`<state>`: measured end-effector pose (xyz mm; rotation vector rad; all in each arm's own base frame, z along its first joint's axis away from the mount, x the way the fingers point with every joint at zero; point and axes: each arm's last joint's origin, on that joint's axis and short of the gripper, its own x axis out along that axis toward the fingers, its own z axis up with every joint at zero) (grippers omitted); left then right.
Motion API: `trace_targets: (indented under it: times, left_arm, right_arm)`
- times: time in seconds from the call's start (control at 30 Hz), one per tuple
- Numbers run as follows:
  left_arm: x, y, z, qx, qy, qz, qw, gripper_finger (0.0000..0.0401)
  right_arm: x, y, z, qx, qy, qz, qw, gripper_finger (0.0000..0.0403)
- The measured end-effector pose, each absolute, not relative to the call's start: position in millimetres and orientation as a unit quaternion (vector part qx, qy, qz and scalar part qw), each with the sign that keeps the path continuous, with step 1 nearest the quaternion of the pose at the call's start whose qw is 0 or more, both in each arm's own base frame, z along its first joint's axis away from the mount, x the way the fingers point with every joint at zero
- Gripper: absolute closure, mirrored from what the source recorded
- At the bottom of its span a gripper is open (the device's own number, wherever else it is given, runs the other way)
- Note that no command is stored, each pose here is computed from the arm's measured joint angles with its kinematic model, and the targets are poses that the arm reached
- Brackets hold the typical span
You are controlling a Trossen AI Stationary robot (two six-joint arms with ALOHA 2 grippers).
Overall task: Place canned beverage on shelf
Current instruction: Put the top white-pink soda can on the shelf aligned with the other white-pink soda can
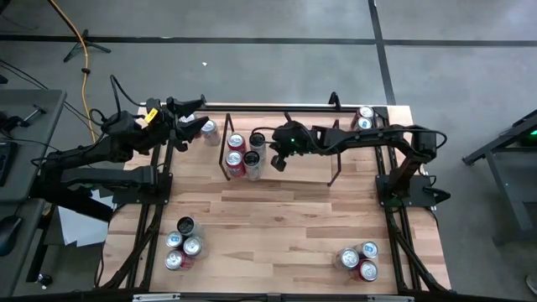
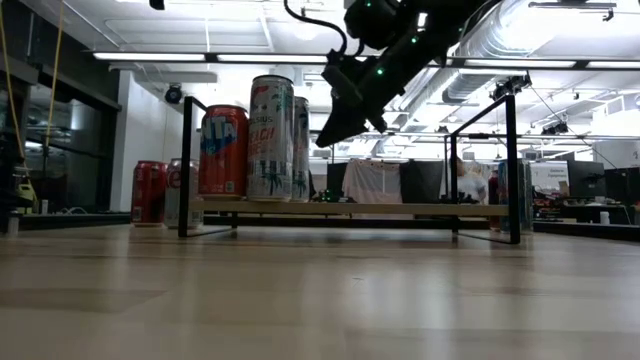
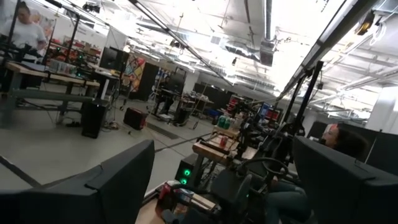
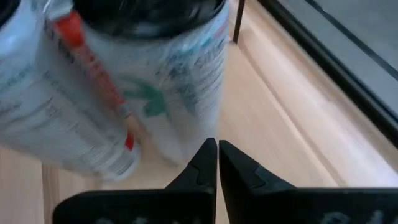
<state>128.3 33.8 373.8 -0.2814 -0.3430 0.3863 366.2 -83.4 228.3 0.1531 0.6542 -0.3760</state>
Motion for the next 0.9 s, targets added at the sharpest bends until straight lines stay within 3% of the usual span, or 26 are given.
trace_targets:
  times: [0.63,0.9]
  left_arm:
    - [128.3,33.8,373.8,-0.138,-0.169,0.190,0.957,0.0064]
    - [128.4,33.8,373.7,-0.138,-0.169,0.190,0.957,0.0064]
  right_arm:
    - [368.2,-100.3,236.5,0.047,0.275,-0.191,0.941,0.0403]
    - [368.5,-107.0,239.4,0.073,0.256,-0.137,0.954,0.0403]
